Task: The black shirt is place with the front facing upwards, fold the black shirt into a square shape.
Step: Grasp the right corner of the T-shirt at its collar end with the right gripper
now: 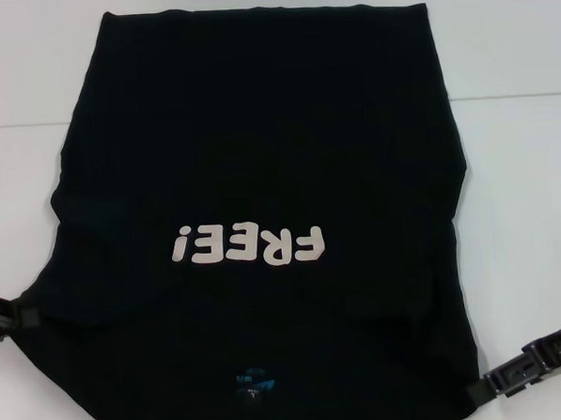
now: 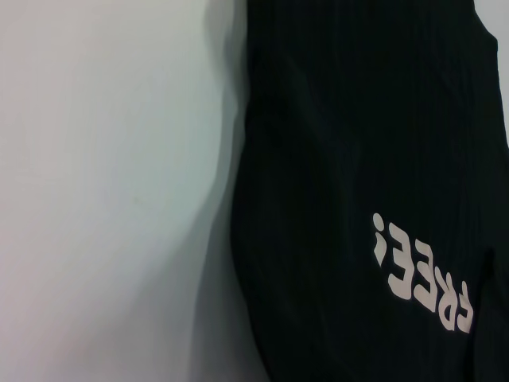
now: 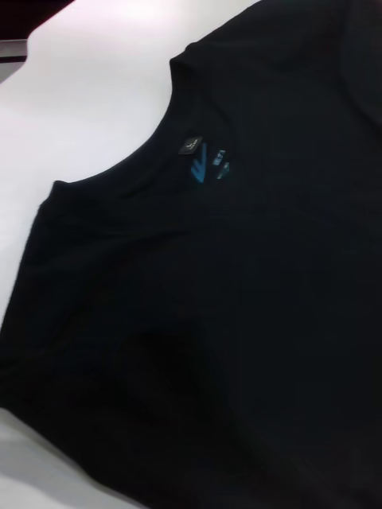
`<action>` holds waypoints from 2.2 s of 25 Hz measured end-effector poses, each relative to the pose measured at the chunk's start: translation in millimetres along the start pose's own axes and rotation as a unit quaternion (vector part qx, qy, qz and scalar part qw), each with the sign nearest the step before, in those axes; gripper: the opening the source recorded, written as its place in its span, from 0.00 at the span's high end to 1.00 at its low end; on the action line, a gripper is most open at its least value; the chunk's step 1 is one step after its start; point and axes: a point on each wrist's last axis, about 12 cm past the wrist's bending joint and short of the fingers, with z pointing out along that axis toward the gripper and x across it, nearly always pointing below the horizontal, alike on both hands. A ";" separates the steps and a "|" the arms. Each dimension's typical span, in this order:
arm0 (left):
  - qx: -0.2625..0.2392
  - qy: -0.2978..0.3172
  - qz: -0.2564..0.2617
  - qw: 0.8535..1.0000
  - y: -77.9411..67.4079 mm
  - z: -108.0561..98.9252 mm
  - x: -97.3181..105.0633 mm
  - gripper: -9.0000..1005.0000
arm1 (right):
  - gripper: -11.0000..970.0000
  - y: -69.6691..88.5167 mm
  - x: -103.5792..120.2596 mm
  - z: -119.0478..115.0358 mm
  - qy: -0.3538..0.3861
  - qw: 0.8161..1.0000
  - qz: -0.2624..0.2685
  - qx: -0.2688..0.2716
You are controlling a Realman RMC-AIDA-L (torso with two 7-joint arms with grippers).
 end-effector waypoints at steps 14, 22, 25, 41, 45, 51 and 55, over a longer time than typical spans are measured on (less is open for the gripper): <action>0.001 -0.001 0.003 1.000 -2.0 1.4 -2.2 0.97 | 0.20 4.1 -6.4 12.8 0.010 1.000 -0.001 0.007; 0.005 -0.002 0.002 1.000 -2.8 1.5 -2.4 0.97 | 0.21 6.4 -7.8 17.7 0.011 1.000 -0.002 0.003; 0.005 -0.002 0.002 1.000 -2.8 1.5 -2.3 0.97 | 0.21 7.3 -8.2 19.5 0.012 1.000 -0.002 0.001; 0.007 -0.001 0.002 1.000 -3.1 2.1 -1.7 0.97 | 0.23 9.6 -16.3 21.7 -0.013 1.000 0.001 -0.001; 0.007 -0.002 0.002 1.000 -3.2 1.3 -2.3 0.97 | 0.23 8.7 -14.9 21.2 -0.011 1.000 0.004 -0.001; 0.008 -0.003 0.003 1.000 -3.8 1.1 -3.3 0.97 | 0.24 12.0 -16.7 25.0 -0.006 1.000 -0.001 -0.003; 0.008 -0.004 0.003 1.000 -3.9 1.3 -3.5 0.97 | 0.24 12.4 -18.4 25.3 -0.008 1.000 -0.003 0.001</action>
